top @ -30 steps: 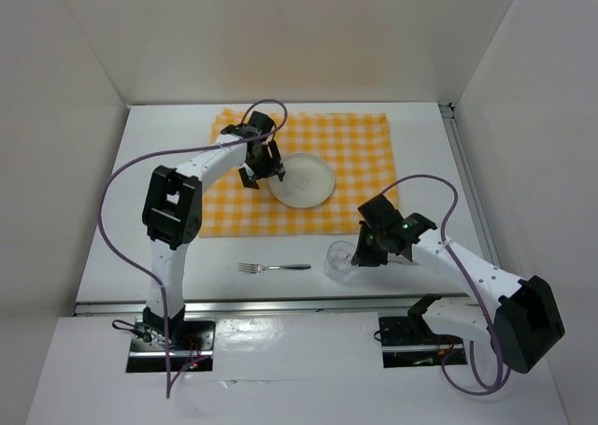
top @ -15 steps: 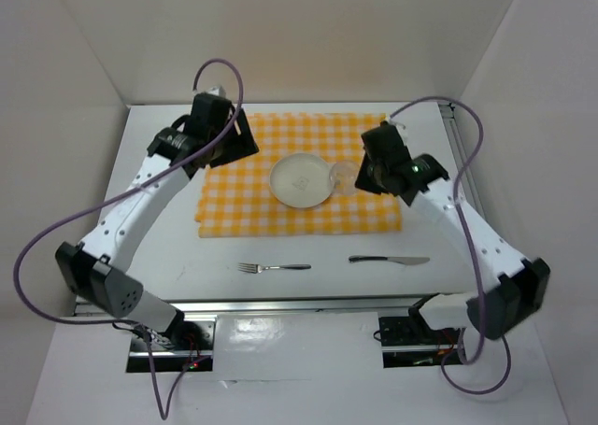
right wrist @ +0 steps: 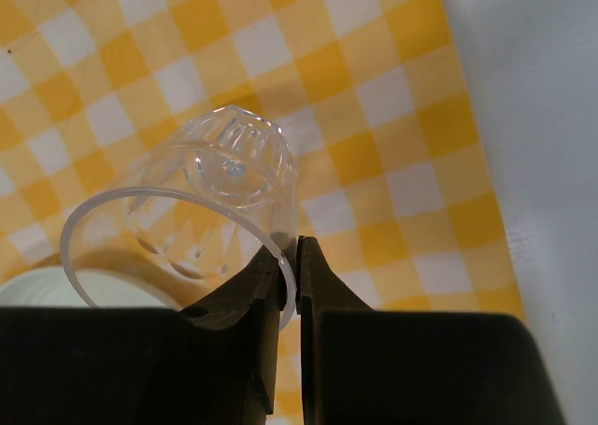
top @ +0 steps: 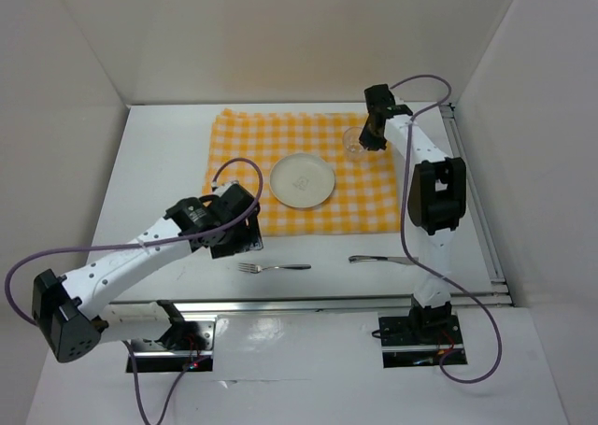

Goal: Set the dinner table for one person

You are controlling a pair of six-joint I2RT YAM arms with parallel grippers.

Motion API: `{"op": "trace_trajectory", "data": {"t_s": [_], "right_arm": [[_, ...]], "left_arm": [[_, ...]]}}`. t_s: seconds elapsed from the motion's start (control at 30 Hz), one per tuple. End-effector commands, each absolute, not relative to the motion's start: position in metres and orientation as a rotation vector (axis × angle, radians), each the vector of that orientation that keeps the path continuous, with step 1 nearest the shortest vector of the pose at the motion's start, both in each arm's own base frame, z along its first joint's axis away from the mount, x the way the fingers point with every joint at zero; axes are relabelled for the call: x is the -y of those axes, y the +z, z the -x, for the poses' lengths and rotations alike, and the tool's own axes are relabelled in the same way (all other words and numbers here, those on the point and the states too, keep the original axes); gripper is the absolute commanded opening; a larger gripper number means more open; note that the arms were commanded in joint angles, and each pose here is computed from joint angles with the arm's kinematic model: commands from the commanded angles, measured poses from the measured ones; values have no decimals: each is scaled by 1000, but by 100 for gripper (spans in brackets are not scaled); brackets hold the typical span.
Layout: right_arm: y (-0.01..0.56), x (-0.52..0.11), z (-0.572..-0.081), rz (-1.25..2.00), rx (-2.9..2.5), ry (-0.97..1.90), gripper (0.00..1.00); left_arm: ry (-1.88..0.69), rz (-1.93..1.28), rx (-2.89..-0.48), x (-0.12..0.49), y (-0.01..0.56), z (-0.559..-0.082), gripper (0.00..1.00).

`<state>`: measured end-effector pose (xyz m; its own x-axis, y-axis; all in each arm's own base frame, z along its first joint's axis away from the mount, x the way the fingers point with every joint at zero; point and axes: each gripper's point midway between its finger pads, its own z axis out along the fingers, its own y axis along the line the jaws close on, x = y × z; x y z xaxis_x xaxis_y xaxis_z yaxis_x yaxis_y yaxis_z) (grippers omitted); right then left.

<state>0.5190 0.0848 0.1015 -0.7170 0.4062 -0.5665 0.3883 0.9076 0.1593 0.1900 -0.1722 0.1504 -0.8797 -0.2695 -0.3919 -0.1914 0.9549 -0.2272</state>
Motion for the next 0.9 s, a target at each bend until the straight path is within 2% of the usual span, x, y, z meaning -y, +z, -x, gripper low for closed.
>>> {"op": "trace_trajectory", "data": {"t_s": [0.0,0.23,0.3,0.33,0.37,0.43,0.47,0.5,0.6,0.7,0.73,0.8,0.87], "right_arm": [[132,-86,-546,-538,-2356,70,0],[110,-68,-561,-570,-2365,52,0],[107,-68,-562,-571,-2368,50,11],[102,-70,-562,-554,-2384,56,17],[102,-70,-562,-554,-2384,56,36],[107,-72,-562,-539,-2380,69,59],[107,-71,-562,-528,-2382,65,67],[113,-71,-562,-527,-2372,69,83],[146,-71,-559,-522,-2321,91,100],[167,-71,-545,-516,-2298,113,100],[198,-70,-540,-510,-2232,140,100],[203,-72,-522,-497,-2235,173,100],[242,-73,-504,-478,-2159,224,100]], "left_arm": [[-204,382,-2711,171,141,-168,80],[-70,464,-2805,169,114,-137,78],[-21,555,-2815,167,113,-135,80],[-15,576,-2815,174,113,-137,80],[3,588,-2820,174,113,-137,80],[20,589,-2827,180,111,-138,80],[17,612,-2822,182,111,-140,80],[11,617,-2820,184,114,-138,80],[12,710,-2813,188,112,-138,80],[-64,900,-2784,199,117,-138,81],[-83,936,-2784,203,114,-137,81],[-203,1024,-2775,220,116,-140,78],[-281,1103,-2742,232,117,-147,76]]}}
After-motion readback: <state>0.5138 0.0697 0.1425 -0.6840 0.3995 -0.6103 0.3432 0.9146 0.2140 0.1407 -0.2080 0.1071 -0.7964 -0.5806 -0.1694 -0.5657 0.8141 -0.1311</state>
